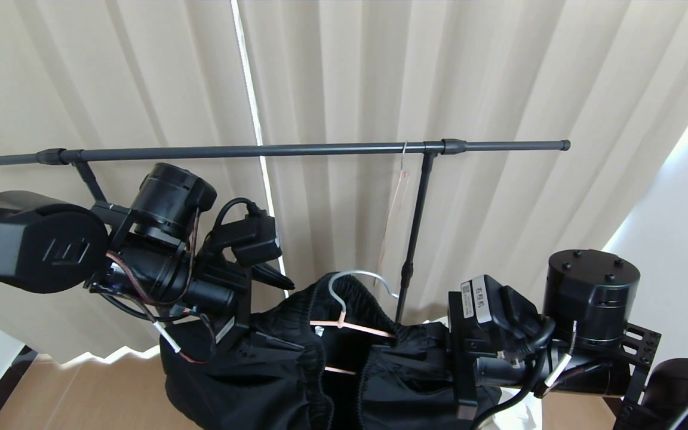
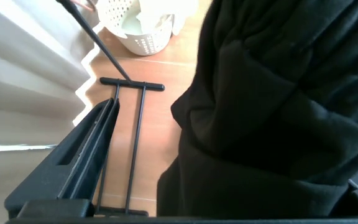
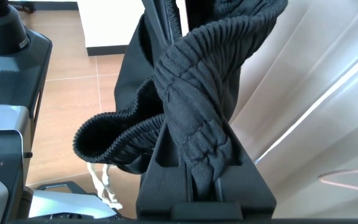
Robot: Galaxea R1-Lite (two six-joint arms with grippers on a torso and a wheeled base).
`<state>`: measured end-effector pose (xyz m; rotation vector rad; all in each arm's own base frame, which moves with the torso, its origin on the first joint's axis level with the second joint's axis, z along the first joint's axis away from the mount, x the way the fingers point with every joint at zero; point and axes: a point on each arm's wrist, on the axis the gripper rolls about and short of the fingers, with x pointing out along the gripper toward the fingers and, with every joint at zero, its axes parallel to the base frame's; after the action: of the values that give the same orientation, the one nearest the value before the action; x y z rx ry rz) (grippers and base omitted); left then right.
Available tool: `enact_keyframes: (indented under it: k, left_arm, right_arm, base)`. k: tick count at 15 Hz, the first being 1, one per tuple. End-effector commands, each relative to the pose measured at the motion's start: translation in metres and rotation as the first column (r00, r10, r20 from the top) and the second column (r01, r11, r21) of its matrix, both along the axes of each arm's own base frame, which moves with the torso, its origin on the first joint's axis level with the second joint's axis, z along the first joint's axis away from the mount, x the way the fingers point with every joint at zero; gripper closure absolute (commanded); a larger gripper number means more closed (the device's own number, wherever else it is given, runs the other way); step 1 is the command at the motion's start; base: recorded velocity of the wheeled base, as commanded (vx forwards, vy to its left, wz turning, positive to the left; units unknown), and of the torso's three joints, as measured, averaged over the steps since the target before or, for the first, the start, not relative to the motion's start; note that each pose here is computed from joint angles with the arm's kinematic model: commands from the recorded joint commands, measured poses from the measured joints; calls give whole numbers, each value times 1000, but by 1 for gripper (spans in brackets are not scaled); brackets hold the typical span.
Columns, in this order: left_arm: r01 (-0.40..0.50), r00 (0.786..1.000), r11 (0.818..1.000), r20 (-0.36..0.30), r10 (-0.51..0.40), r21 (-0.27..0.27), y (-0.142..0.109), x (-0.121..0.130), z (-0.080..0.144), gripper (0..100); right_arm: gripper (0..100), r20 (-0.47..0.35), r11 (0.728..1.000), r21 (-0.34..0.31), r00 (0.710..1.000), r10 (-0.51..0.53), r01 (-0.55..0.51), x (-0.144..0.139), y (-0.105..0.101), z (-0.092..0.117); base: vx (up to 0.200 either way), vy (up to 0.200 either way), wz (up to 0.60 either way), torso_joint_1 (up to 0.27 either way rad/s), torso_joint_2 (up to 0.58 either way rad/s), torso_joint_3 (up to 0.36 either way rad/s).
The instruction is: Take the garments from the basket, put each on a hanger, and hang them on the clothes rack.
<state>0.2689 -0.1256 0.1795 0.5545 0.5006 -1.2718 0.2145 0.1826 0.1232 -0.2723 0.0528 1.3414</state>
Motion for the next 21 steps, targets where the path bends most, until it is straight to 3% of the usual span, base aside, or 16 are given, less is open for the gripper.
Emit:
enact_keyframes:
  k: [1, 8, 12, 13, 21]
  left_arm:
    - [8, 1000, 1000, 1, -8, 0, -1, -1, 0, 0]
    - [46, 997, 998, 69, -44, -31, -7, -16, 7, 0]
    - [58, 996, 998, 74, -55, -33, -11, -17, 2, 0]
    - [58, 996, 998, 73, -55, -32, -11, -16, 2, 100]
    - [57, 995, 998, 84, -54, -36, -10, -18, 5, 100]
  right_arm:
    - [100, 0, 1000, 1, 1000, 0, 0, 1, 1, 0]
    - [100, -11, 1000, -6, 1000, -4, 4, 5, 4, -4]
    - [100, -9, 1000, -3, 1000, -4, 4, 6, 4, -3]
    - [100, -9, 1000, -3, 1000, -4, 4, 6, 4, -3]
    - [100, -5, 1000, 0, 1000, -9, 9, 7, 4, -2]
  base:
    - [0, 0, 0, 0, 0, 0]
    - [0, 0, 0, 0, 0, 0]
    - [0, 0, 0, 0, 0, 0]
    - [0, 0, 0, 0, 0, 0]
    - [0, 0, 0, 0, 0, 0]
